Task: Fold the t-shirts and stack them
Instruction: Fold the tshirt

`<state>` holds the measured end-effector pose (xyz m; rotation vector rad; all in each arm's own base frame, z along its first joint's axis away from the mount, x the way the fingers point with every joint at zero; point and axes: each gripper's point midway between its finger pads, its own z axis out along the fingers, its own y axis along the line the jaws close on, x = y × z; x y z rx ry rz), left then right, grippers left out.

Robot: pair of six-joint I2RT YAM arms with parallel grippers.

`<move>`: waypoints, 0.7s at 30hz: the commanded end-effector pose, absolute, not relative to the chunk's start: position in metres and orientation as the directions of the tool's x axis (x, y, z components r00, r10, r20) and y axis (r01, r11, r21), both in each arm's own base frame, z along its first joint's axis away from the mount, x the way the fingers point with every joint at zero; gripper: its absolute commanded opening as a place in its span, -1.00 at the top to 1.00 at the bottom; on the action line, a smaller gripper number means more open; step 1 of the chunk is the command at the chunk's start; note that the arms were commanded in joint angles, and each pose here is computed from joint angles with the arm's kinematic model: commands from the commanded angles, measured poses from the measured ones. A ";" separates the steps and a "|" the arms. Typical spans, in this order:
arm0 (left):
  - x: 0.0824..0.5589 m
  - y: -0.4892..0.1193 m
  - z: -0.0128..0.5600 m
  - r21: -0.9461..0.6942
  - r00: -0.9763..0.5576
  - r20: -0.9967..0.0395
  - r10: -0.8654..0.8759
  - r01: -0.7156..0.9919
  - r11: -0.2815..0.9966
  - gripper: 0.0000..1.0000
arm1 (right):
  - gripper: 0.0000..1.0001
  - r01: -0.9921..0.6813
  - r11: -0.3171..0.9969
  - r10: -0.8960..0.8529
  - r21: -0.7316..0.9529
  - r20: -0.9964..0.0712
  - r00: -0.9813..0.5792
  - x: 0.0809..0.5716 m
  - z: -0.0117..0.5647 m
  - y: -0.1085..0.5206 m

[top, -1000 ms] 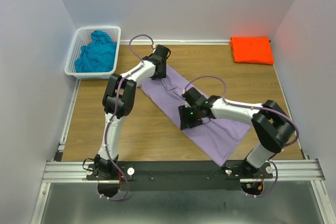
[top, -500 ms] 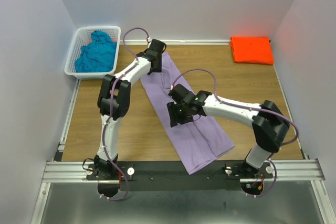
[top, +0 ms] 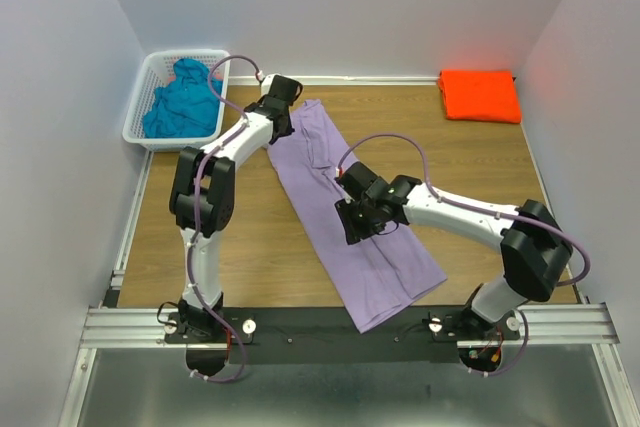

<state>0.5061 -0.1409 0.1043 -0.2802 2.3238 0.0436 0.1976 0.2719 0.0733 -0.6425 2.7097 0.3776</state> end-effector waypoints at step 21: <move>0.581 -0.106 0.026 0.158 -0.784 -0.621 -0.009 -0.137 0.978 0.32 | 0.07 -0.560 0.756 -0.548 0.339 -0.139 -0.825 0.167 0.012 0.324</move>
